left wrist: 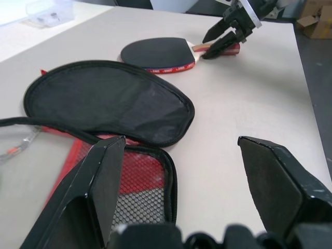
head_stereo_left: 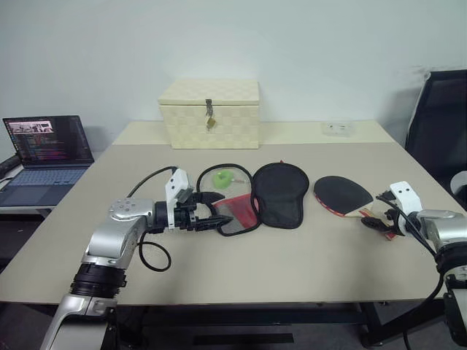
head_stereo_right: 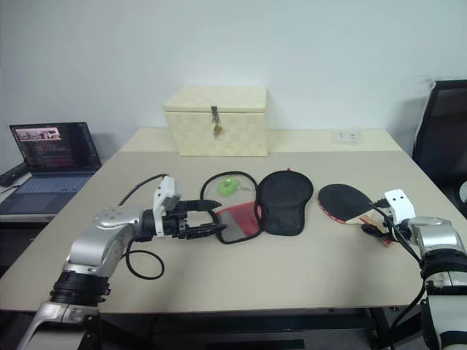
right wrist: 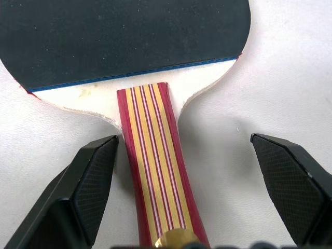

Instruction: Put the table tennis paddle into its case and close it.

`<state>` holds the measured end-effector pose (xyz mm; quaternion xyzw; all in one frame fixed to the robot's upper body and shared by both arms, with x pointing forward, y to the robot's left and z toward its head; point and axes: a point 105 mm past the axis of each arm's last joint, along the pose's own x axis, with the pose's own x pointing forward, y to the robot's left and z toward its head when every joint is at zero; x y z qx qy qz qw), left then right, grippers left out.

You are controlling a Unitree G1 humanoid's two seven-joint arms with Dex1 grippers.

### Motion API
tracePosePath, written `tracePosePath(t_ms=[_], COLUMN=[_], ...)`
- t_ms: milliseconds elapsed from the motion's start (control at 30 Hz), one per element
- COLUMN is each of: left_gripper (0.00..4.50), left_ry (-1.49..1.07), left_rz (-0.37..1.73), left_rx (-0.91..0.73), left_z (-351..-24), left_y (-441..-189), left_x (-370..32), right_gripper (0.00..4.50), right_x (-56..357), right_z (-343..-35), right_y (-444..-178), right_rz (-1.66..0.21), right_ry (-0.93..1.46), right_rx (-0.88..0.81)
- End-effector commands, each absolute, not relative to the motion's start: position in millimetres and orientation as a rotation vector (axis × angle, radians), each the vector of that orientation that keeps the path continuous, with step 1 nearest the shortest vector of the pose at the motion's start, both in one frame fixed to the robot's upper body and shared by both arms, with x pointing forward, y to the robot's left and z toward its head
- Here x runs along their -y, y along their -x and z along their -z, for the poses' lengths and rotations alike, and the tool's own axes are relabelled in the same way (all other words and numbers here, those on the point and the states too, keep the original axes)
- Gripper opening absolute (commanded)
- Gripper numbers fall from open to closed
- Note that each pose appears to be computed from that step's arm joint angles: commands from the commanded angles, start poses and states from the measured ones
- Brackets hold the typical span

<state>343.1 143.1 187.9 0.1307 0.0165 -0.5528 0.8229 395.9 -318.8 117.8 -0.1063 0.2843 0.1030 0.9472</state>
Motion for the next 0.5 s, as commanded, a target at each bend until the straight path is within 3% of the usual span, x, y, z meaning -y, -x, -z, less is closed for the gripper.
tracePosePath(t_ms=[33,67,433,500], left_gripper=[3.8,3.8,3.8,3.8], left_ry=[-0.32,-0.322,-0.321,-0.32], left_rz=[1.178,1.173,1.126,1.122], left_rx=[0.018,0.016,0.012,0.013], left_z=[-201.5,-201.0,-197.3,-197.2], left_y=[-342.3,-341.9,-339.5,-339.6], left_x=[-142.8,-144.1,-153.8,-154.0], right_gripper=[4.46,4.46,1.18,1.05], right_x=[312.3,311.3,311.3,314.1], right_z=[-121.5,-120.5,-124.7,-132.4], right_y=[-402.7,-404.1,-412.8,-413.7], right_rz=[-0.22,-0.212,-0.11,-0.091], right_ry=[0.217,0.204,0.155,0.16], right_rx=[-0.55,-0.547,-0.505,-0.482])
